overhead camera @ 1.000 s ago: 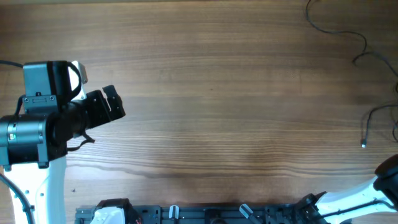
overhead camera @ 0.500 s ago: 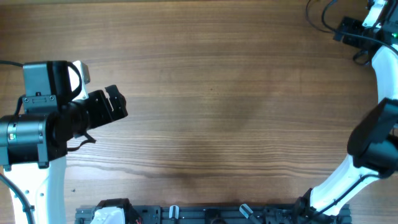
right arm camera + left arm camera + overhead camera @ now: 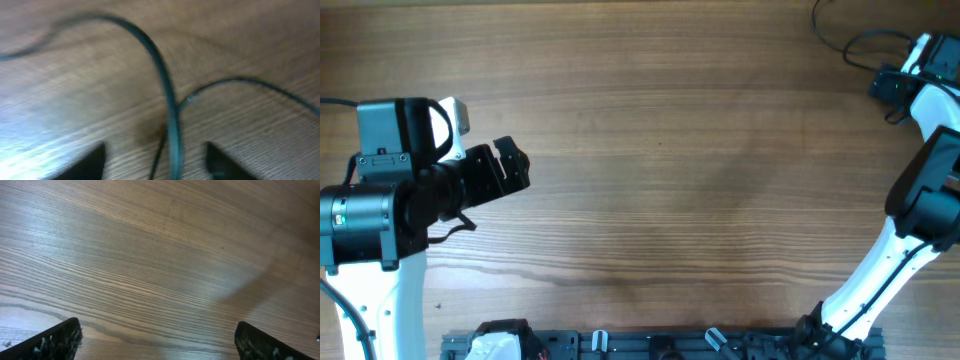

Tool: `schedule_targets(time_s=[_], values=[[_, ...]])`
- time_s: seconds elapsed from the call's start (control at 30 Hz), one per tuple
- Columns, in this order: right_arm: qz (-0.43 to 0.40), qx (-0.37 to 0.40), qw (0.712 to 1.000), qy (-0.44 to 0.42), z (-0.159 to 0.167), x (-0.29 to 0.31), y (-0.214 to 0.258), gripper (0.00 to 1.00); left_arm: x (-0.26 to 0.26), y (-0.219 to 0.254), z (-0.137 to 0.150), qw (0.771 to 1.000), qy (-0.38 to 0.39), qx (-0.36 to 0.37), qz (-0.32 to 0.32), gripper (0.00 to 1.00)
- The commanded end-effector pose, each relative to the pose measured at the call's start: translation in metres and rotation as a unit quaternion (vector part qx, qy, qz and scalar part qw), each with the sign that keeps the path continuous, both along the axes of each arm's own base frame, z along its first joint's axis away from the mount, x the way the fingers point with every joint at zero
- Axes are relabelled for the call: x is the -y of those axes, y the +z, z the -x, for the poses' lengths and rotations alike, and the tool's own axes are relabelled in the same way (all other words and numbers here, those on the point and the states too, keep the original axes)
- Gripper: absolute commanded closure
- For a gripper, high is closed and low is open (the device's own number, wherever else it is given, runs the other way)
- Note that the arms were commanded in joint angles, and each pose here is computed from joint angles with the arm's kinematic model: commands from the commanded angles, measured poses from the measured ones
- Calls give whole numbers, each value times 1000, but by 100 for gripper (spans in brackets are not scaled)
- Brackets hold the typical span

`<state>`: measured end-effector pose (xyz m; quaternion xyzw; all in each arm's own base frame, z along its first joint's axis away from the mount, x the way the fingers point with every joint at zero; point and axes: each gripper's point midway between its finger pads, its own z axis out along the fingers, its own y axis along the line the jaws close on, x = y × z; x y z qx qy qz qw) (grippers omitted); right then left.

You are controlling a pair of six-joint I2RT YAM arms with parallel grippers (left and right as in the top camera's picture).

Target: Untangle cables

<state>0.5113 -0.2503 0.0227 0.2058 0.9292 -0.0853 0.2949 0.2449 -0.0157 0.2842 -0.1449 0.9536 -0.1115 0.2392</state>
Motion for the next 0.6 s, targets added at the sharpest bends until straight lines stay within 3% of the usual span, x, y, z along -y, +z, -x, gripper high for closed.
schedule_targets(time_s=[0.0,0.1,0.2,0.3,0.37,0.47,0.57], values=[[-12,-3,1000,-25,3,2,-8,96,2,4,-3,1000,-1,9,11,0],[2,22,999,-24,2,4,32,96,3,5,-4,1000,-3,12,13,0],[39,95,994,-42,12,21,129,96,3,5,-4,1000,-3,13,13,0],[89,182,976,-80,61,44,251,96,3,5,-4,1000,-6,14,10,0],[114,213,963,-118,107,62,303,96,3,5,-4,1000,-8,14,9,0],[115,233,947,-191,166,86,334,96,3,5,-3,1000,-19,14,3,0],[59,255,913,-314,219,119,329,96,3,3,-1,1000,-18,8,2,0]])
